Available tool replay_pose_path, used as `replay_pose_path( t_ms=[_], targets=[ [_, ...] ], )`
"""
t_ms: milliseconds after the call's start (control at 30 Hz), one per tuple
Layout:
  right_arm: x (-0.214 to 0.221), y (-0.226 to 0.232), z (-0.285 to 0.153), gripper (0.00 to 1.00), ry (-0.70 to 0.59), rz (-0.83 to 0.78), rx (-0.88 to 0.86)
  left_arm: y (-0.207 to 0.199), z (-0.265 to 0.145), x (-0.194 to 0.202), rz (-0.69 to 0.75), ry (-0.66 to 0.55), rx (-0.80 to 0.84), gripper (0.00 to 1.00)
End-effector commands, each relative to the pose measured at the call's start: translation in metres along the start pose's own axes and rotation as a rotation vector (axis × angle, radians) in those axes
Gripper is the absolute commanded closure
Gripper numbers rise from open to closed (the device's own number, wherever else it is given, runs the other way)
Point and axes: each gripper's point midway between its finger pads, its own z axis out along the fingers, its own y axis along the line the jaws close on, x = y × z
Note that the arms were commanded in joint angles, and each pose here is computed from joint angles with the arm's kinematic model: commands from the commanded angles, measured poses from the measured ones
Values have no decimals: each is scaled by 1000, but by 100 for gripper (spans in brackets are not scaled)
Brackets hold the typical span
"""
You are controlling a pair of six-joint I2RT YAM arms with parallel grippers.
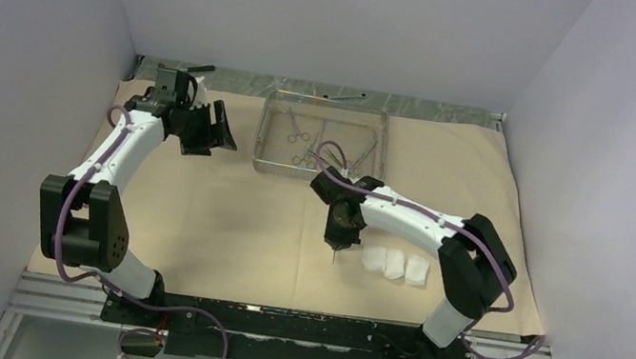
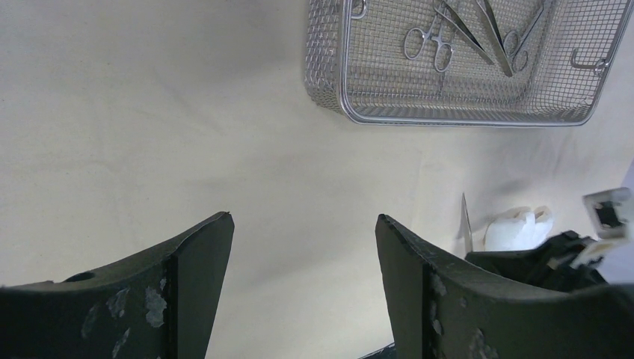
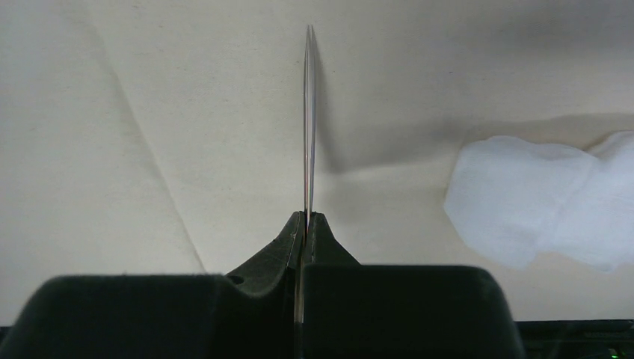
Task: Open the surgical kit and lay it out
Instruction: Place the medical item in the surgical kit.
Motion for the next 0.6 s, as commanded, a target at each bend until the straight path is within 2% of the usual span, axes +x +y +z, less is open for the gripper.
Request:
replay_pose_path(
  t_ms=[0,300,433,567],
  targets=[
    [11,8,20,100,37,33,-11,-15,-20,-11,34,-68,34,24],
    [28,-8,37,100,70,-72,46,-14,-23,-12,44,-78,26,24],
    [19,-3,25,74,56,-98,38,-14,-25,-14,49,-77,18,23],
    [-15,7,-12,56,-44,-103,14,-14,-28,-17,59,-82,8,24]
  ],
)
